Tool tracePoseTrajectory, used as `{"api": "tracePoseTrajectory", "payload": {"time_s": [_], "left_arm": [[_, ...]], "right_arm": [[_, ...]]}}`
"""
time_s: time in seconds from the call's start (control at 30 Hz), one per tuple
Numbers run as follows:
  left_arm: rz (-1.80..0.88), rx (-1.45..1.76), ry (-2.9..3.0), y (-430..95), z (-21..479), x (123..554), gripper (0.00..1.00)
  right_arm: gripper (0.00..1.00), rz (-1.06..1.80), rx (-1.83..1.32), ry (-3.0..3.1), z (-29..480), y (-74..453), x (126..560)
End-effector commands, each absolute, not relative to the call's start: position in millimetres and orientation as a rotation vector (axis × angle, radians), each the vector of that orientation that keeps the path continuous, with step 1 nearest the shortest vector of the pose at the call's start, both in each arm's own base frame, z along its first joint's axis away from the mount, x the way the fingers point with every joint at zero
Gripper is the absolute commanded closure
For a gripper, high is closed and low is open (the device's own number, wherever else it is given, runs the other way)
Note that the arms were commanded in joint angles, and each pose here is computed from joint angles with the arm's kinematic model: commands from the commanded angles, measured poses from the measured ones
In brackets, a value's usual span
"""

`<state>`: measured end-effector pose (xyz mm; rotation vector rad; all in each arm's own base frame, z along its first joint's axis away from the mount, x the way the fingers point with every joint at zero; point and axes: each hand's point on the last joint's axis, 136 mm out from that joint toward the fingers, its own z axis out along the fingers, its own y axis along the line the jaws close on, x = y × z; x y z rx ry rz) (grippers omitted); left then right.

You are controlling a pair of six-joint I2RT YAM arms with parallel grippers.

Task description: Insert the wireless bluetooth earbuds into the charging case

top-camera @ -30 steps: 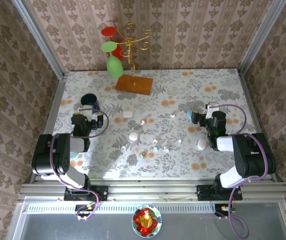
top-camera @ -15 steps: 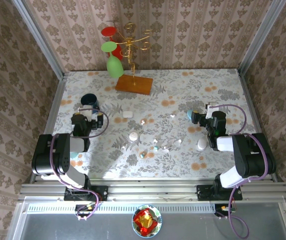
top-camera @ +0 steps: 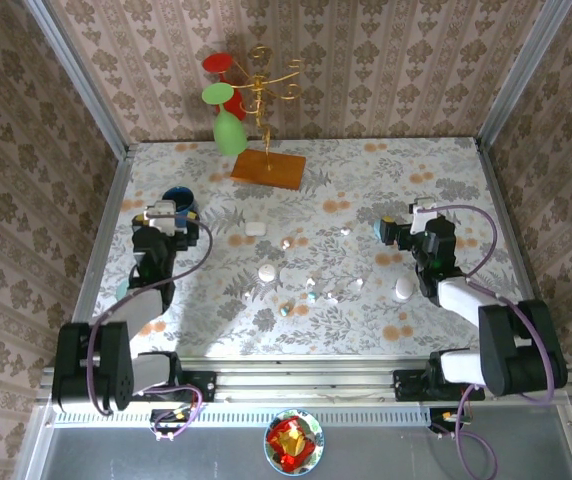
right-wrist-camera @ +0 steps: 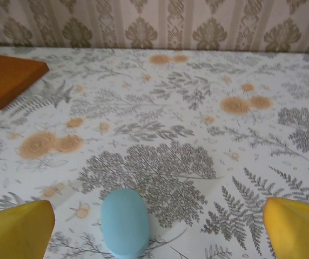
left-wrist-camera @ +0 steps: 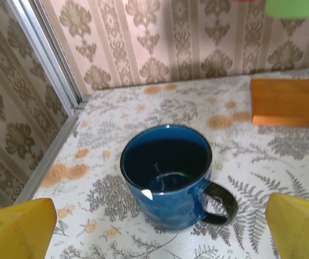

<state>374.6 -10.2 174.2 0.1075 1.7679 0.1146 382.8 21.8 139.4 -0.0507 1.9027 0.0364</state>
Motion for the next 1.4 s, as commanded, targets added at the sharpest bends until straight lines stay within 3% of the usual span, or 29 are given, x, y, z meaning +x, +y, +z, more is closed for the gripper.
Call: {"api": "tracePoseTrajectory", "payload": {"time_s": [0.0, 0.2, 0.43, 0.73, 0.93, 1.13, 1.37], "left_arm": [[0.102, 0.159, 1.827, -22.7, 173.6, 361.2, 0.00], [-0.064, 0.194, 1.892, -67.3, 184.6, 346.1, 0.00], [-0.207, 0.252, 2.067, -119.9, 163.9, 321.4, 0.00], [-0.256, 0.012, 2.216, -112.5, 129.1, 303.6, 0.00], [-0.242, -0.048, 2.278, -112.2, 116.1, 320.2, 0.00], [-0.126, 0.065, 2.408, -131.9, 102.5, 348.2, 0.00], [-0.167, 0.140, 2.544, -157.8, 84.3, 379.4, 0.00]], "right_arm": [[0.00, 0.088, -0.152, 1.935, 150.0, 43.9, 376.0], [0.00, 0.314, -0.267, 2.075, 157.9, 104.0, 360.6], [0.00, 0.505, -0.474, 2.265, 141.4, 188.5, 331.9], [0.00, 0.507, -0.526, 2.446, 106.3, 239.8, 336.2], [0.00, 0.498, -0.627, 2.433, 87.0, 266.5, 332.6], [0.00, 0.476, -0.613, 2.435, 81.8, 262.9, 329.8], [0.00, 0.467, -0.686, 2.359, 86.5, 264.8, 331.5]]}}
